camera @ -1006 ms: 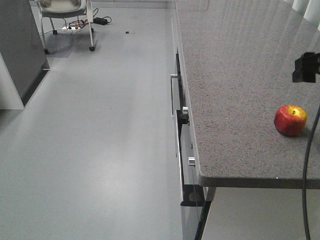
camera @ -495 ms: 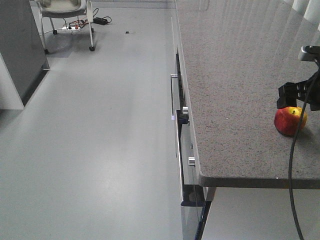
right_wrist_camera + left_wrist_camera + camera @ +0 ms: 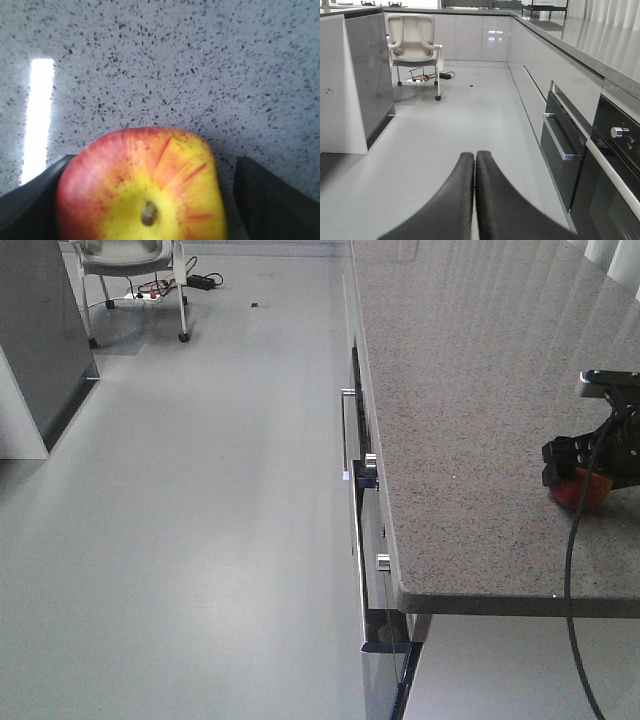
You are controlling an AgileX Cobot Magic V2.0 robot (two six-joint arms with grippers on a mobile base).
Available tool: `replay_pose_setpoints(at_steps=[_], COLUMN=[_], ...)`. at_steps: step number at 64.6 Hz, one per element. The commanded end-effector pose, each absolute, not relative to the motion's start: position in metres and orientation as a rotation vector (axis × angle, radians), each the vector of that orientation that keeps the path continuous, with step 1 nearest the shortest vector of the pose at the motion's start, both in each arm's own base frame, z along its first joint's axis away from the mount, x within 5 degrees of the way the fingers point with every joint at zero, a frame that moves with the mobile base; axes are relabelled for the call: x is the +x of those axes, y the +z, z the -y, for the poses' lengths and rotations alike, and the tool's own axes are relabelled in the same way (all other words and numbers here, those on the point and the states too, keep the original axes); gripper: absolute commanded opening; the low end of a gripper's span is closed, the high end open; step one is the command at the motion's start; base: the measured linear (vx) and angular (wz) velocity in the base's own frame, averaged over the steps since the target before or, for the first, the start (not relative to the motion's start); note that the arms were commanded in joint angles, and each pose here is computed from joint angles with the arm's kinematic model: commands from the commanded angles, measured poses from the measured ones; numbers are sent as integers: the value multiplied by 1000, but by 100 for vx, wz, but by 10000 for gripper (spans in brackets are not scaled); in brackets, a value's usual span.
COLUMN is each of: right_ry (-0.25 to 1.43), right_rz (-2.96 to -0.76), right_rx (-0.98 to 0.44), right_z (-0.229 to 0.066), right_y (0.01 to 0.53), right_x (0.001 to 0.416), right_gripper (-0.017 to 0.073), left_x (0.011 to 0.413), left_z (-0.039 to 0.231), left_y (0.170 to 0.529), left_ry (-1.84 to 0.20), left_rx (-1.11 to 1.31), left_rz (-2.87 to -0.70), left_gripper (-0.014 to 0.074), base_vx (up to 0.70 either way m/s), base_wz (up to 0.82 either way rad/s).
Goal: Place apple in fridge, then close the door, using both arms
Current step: 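Close the right gripper on the apple and lift it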
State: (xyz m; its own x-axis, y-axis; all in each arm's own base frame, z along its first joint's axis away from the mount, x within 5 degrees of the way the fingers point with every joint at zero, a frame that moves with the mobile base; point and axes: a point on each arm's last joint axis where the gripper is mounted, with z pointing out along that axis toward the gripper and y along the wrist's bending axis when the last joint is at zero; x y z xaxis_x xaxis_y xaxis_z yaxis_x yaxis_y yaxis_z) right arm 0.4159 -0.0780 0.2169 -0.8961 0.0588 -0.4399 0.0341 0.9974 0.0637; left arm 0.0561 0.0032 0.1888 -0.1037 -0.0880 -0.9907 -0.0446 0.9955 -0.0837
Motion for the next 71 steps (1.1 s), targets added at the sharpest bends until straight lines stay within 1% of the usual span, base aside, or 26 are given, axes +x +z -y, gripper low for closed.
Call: replay_pose_setpoints(at_steps=[1,7,12,16,17,27,36,41,45,50,55,62,71], right_ry=[34,34,32,34,34,33,41,54,82,100,133,161,172], right_rz=[-2577,-2576,-2570,-2570,-2568,-2539,-2398,-2291,-2201,-2063,-1952,-1850,-1783], right_rx=[58,58,56,56,55,34,-19,-64,-99,-171,-217,-260,-271], right_z=[82,82,82,81,81,78,70,62,54,40,28,16,8], right_y=[243,243,247,249,251,267,317,355,385,427,459,487,504], right_x=[419,419,418,417,416,410,393,373,355,321,290,255,230], right_gripper=[591,560,503,437,401,201,40,-16,-13,-11,-11,-11,-11], left_x=[56,56,56,56,56,56,56,56,56,56,56,56,56], left_z=[-2,-2,-2,-2,-2,-2,-2,-2,-2,-2,-2,-2,-2], left_y=[186,186,186,186,186,186,186,186,186,186,186,186,186], left_ry=[-57,-57,-57,-57,-57,-57,-57,-57,-57,-57,-57,-57,-57], left_rx=[-92,-92,-92,-92,-92,-92,-92,-92,-92,-92,-92,-92,-92], left_rz=[-1618,-1618,-1618,-1618,-1618,-1618,-1618,-1618,-1618,-1618,-1618,-1618,-1618], left_gripper=[-6,-6,-6,-6,-6,-6,-6,-6,-6,-6,-6,-6,-6], base_vx=[0,0,0,0,0,0,0,0,0,0,0,0,0], base_wz=[0,0,0,0,0,0,0,0,0,0,0,0,0])
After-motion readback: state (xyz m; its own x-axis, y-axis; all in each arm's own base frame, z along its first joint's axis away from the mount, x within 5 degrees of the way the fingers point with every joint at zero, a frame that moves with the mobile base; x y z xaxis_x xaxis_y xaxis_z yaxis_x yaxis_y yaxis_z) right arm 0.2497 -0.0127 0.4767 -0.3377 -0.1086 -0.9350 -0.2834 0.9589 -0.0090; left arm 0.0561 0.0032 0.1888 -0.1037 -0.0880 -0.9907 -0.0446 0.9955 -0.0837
